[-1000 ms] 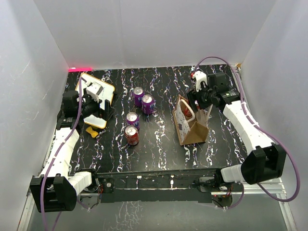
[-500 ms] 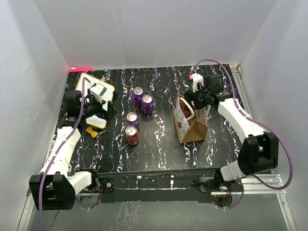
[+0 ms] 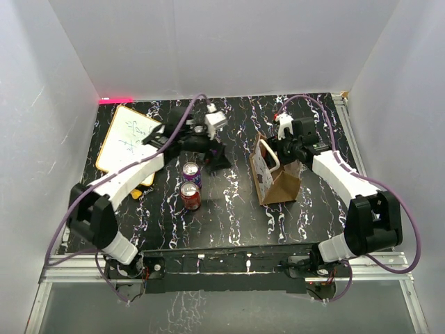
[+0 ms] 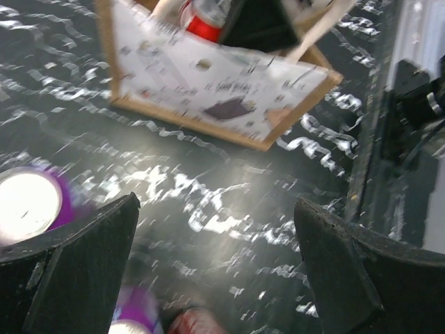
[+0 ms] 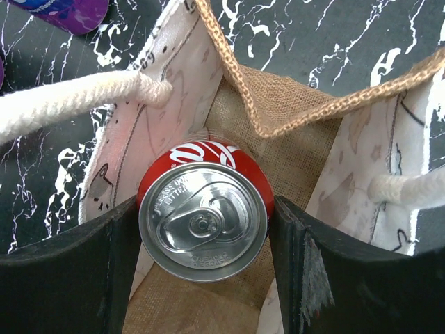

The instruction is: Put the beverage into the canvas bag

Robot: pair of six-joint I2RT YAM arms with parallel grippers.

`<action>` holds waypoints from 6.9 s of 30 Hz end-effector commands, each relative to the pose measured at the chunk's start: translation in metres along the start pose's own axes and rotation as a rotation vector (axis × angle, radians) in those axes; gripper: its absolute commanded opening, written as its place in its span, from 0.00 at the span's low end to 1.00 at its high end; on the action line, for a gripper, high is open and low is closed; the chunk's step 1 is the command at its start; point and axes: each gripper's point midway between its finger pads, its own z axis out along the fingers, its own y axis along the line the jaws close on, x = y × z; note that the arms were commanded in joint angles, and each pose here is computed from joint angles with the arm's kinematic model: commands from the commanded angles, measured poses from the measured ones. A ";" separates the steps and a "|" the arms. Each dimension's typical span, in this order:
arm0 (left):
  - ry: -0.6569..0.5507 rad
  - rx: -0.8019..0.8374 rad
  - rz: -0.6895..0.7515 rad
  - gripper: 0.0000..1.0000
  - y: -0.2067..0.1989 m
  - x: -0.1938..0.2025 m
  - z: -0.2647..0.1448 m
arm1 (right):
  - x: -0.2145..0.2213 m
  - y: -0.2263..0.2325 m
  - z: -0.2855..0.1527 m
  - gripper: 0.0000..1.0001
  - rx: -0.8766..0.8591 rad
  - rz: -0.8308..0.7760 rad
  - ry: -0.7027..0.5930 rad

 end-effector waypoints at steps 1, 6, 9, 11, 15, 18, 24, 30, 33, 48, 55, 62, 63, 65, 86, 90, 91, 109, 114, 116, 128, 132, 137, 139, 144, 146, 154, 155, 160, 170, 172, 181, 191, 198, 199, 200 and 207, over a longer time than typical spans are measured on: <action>-0.016 0.110 -0.190 0.93 -0.036 -0.032 0.049 | -0.057 0.013 -0.019 0.08 -0.012 -0.056 -0.236; 0.013 0.237 -0.273 0.96 -0.084 -0.048 0.094 | -0.056 0.015 -0.015 0.08 -0.031 -0.063 -0.229; 0.024 0.267 -0.302 0.92 -0.094 -0.038 0.116 | -0.058 0.016 -0.015 0.08 -0.041 -0.070 -0.230; 0.020 0.229 -0.346 0.87 -0.088 -0.035 0.130 | -0.058 0.018 -0.015 0.08 -0.052 -0.073 -0.226; 0.086 0.049 -0.486 0.89 -0.067 -0.014 0.146 | -0.057 0.020 -0.019 0.08 -0.057 -0.080 -0.230; 0.086 -0.003 -0.550 0.96 -0.065 0.002 0.151 | -0.056 0.022 -0.022 0.08 -0.059 -0.084 -0.238; 0.093 -0.004 -0.592 0.97 -0.071 0.007 0.159 | -0.050 0.025 -0.024 0.08 -0.075 -0.093 -0.238; 0.079 0.030 -0.605 0.97 -0.078 0.003 0.157 | -0.044 0.026 -0.022 0.08 -0.083 -0.096 -0.231; 0.076 0.039 -0.615 0.97 -0.080 0.004 0.156 | -0.044 0.028 -0.021 0.08 -0.093 -0.097 -0.229; 0.079 -0.021 -0.648 0.73 -0.074 0.015 0.152 | -0.036 0.031 -0.025 0.08 -0.106 -0.109 -0.227; 0.052 -0.024 -0.595 0.35 -0.070 0.013 0.140 | -0.036 0.032 -0.028 0.08 -0.105 -0.111 -0.235; 0.044 -0.031 -0.544 0.17 -0.064 0.015 0.123 | -0.029 0.042 -0.026 0.08 -0.164 -0.107 -0.231; 0.042 -0.024 -0.538 0.14 -0.065 0.014 0.120 | -0.029 0.043 -0.026 0.08 -0.172 -0.106 -0.232; 0.037 0.003 -0.526 0.05 -0.067 0.013 0.114 | -0.031 0.045 -0.025 0.08 -0.187 -0.105 -0.233; 0.058 0.104 -0.495 0.00 -0.065 0.047 0.079 | -0.078 0.034 0.012 0.08 0.001 -0.126 -0.210; 0.057 0.124 -0.482 0.00 -0.066 0.045 0.082 | -0.081 0.032 0.022 0.08 0.044 -0.112 -0.185; 0.054 0.134 -0.480 0.00 -0.067 0.043 0.082 | -0.083 0.030 0.023 0.08 0.059 -0.108 -0.183; 0.066 0.165 -0.474 0.00 -0.070 0.051 0.084 | -0.074 0.022 0.057 0.12 0.073 -0.061 -0.110; 0.069 0.168 -0.476 0.00 -0.071 0.053 0.085 | -0.071 0.021 0.063 0.15 0.073 -0.062 -0.104; 0.071 0.167 -0.477 0.00 -0.070 0.054 0.085 | -0.069 0.022 0.065 0.17 0.069 -0.062 -0.098; 0.072 0.167 -0.466 0.00 -0.070 0.057 0.085 | -0.063 0.021 0.085 0.33 0.061 -0.058 -0.057; 0.071 0.169 -0.465 0.00 -0.071 0.056 0.085 | -0.058 0.027 0.089 0.44 0.022 -0.056 -0.044; 0.070 0.169 -0.465 0.00 -0.071 0.056 0.085 | -0.060 0.035 0.084 0.55 -0.017 -0.065 -0.058; 0.069 0.170 -0.464 0.00 -0.071 0.055 0.084 | -0.061 0.037 0.081 0.60 -0.028 -0.072 -0.067; 0.066 0.170 -0.464 0.00 -0.071 0.053 0.083 | -0.070 0.049 0.065 0.71 -0.076 -0.088 -0.113; 0.066 0.168 -0.465 0.00 -0.070 0.053 0.083 | -0.071 0.051 0.064 0.74 -0.084 -0.091 -0.117; 0.065 0.164 -0.463 0.00 -0.069 0.053 0.083 | -0.075 0.059 0.058 0.81 -0.125 -0.096 -0.125; 0.065 0.163 -0.463 0.00 -0.069 0.053 0.083 | -0.076 0.060 0.057 0.81 -0.129 -0.098 -0.127; 0.059 0.163 -0.463 0.00 -0.068 0.050 0.082 | -0.088 0.058 0.047 0.82 -0.107 -0.113 -0.158; 0.030 0.160 -0.460 0.00 -0.062 0.041 0.077 | -0.121 0.046 0.006 0.82 0.008 -0.165 -0.256; 0.036 0.156 -0.441 0.00 -0.060 0.040 0.077 | -0.127 0.045 -0.004 0.82 0.029 -0.179 -0.278; 0.019 0.209 -0.385 0.40 -0.066 0.024 0.074 | -0.149 0.063 -0.045 0.82 -0.024 -0.242 -0.359; 0.028 0.259 -0.256 0.93 -0.076 0.009 0.054 | -0.171 0.090 -0.066 0.82 -0.146 -0.304 -0.412; 0.033 0.099 -0.138 0.97 -0.042 -0.002 0.019 | -0.199 0.101 -0.074 0.81 -0.187 -0.321 -0.474; 0.033 0.046 -0.126 0.97 -0.032 -0.003 0.013 | -0.202 0.103 -0.074 0.81 -0.193 -0.317 -0.480; 0.029 -0.010 -0.114 0.97 -0.021 -0.004 0.005 | -0.204 0.105 -0.073 0.81 -0.200 -0.312 -0.482; 0.068 -0.404 -0.087 0.97 0.049 0.009 -0.054 | -0.207 0.117 -0.063 0.80 -0.238 -0.307 -0.468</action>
